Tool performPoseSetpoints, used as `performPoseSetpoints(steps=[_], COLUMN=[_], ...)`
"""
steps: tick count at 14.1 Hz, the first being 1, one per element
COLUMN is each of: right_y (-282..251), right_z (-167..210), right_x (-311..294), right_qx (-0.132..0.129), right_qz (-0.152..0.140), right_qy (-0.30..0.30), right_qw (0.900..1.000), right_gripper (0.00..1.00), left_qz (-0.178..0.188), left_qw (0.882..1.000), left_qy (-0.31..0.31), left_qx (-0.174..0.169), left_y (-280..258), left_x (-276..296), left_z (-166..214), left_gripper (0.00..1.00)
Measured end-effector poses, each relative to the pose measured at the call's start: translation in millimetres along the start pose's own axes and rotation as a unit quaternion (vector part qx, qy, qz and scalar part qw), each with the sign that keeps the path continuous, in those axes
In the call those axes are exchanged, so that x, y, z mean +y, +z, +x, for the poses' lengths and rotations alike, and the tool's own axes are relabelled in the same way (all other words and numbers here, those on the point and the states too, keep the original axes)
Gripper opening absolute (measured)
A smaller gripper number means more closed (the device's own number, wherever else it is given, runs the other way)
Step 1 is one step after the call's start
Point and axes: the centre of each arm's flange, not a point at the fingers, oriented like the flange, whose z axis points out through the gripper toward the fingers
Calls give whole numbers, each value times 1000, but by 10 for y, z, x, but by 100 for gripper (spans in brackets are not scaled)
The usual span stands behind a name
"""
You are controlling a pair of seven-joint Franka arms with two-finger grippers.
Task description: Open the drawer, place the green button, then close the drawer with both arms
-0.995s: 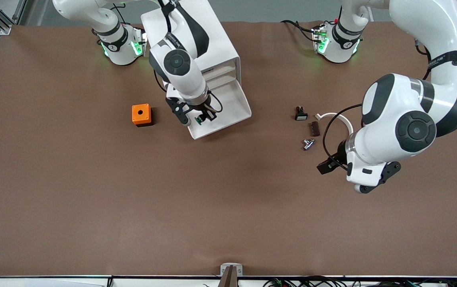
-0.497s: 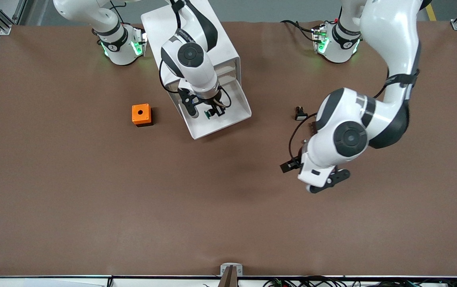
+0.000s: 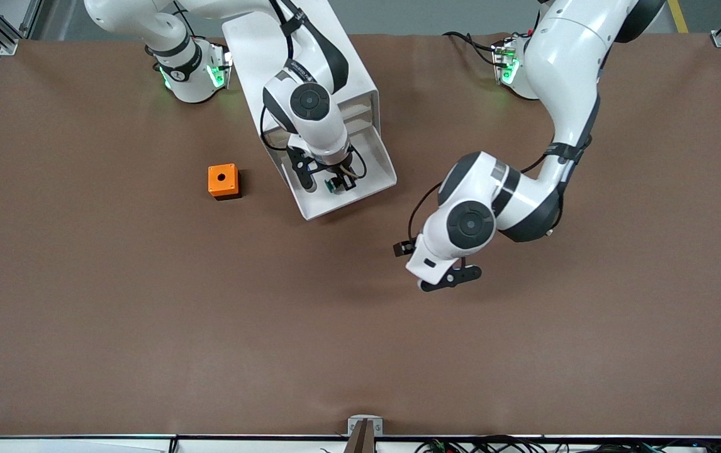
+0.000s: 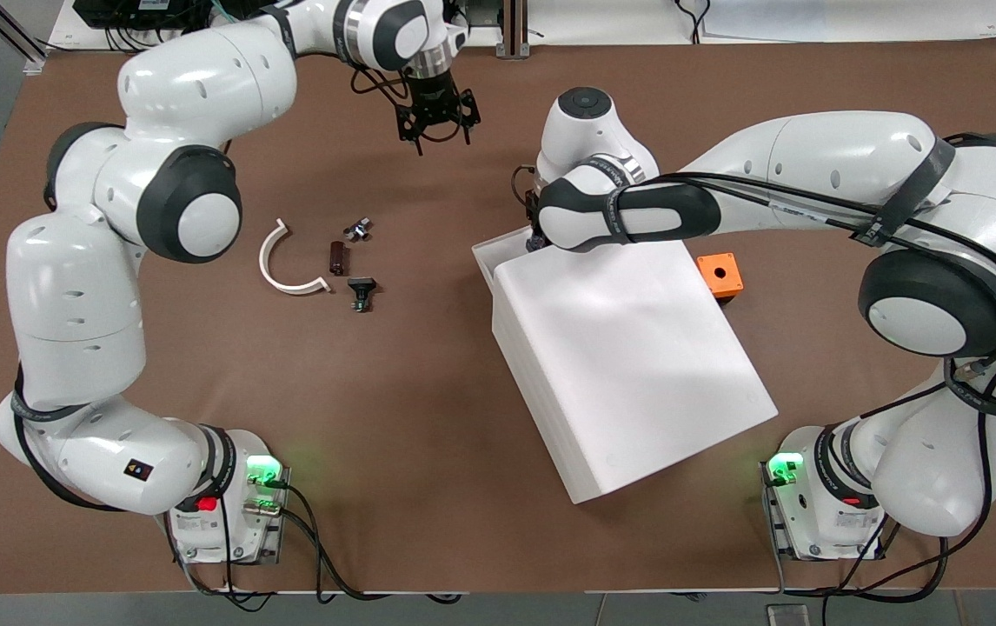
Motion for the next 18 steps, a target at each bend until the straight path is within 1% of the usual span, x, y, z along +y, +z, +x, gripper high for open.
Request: performPoseSetpoints(steps=[1,2,3,4,5,6,7,9,10,13,16,18], right_y=[-10,-44,-98,-184,-321,-486,-678,-1090,-1293,-1737,-1999,-2169], right_z=[-2,-2,12,42,99,178,291,632,855,1648,2606,3273], right_x=[-8,-36,-79,-138,-222,-313,-405,-576,-658,-792,-742,-631], right_qx=[3,4,8,13,19,21,22,17,12,-1,-18,-31], right_qz=[2,6,7,3,-7,-19,-33,-62,-68,-65,-69,-73], right_qy=[-4,-5,-9,-20,-44,-73,-108,-174,-203,-282,-343,-382], right_qw=[1000,1000,1000,1000,999,997,993,983,977,957,937,921], right_gripper=[54,65,74,85,94,100,100,100,100,100,100,100], left_qz=[0,-2,-4,-3,-2,2,6,6,2,1,8,15], left_qw=[1000,1000,1000,999,999,999,999,998,999,998,998,998], left_qy=[8,17,26,34,42,48,52,54,47,41,34,26], left_qx=[1,3,6,6,5,2,-2,-15,-27,-43,-48,-50], left_y=[68,146,226,315,407,499,589,763,839,1017,1168,1250], left_x=[92,200,298,385,463,518,563,666,714,828,970,1065], left_z=[-68,-150,-231,-317,-399,-466,-525,-661,-731,-892,-1118,-1300], left_gripper=[100,100,100,100,100,100,100,100,100,100,100,100])
